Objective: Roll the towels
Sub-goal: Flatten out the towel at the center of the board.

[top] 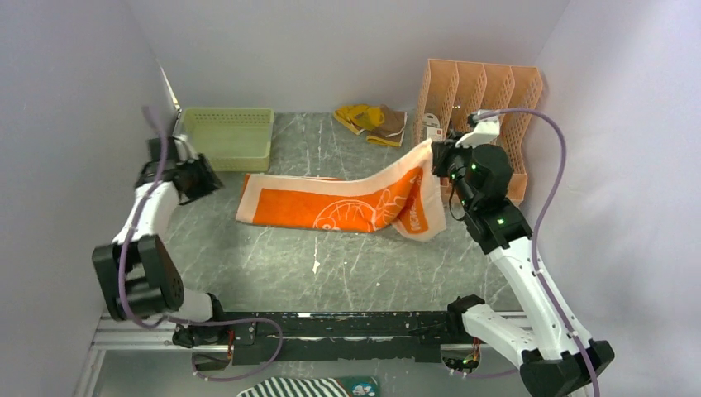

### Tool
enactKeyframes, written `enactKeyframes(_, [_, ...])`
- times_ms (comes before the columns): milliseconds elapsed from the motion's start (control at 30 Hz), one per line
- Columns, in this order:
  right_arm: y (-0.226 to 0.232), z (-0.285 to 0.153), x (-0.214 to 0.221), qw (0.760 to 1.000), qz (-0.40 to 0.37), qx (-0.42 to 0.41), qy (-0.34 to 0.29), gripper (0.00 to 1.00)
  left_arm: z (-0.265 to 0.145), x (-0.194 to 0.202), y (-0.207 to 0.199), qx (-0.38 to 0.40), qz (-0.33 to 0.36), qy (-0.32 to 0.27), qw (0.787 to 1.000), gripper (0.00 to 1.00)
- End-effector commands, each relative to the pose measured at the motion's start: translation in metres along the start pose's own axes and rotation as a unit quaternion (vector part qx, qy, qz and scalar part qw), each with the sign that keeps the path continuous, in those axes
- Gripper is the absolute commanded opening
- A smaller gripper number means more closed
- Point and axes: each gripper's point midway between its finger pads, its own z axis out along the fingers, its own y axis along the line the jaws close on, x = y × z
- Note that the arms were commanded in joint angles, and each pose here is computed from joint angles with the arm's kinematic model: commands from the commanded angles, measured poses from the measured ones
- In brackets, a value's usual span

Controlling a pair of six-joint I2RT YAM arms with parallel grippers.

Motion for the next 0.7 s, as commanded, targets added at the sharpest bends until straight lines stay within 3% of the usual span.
enactKeyframes(0, [-0.018,0.002,0.035,0.998,-0.003,0.039,0.048,0.00,0.021,0.033,-0.083,0.099,0.111,0.044,0.988,0.53])
enactKeyframes(167, [-0.018,0.012,0.043,0.997,-0.010,0.043,0.063,0.00,0.071,0.047,-0.103,0.062,0.157,0.071,0.983,0.55])
enactKeyframes(333, [-0.019,0.021,0.047,0.996,-0.017,0.048,0.069,0.00,0.105,0.038,-0.090,0.009,0.168,0.067,0.983,0.69])
enactKeyframes(467, [-0.019,0.027,0.054,0.996,-0.020,0.047,0.077,0.00,0.125,0.036,-0.075,-0.034,0.190,0.057,0.979,0.70])
enactKeyframes(667, [-0.017,0.032,0.063,0.995,-0.022,0.043,0.090,0.00,0.141,0.032,-0.075,-0.032,0.195,0.039,0.979,0.67])
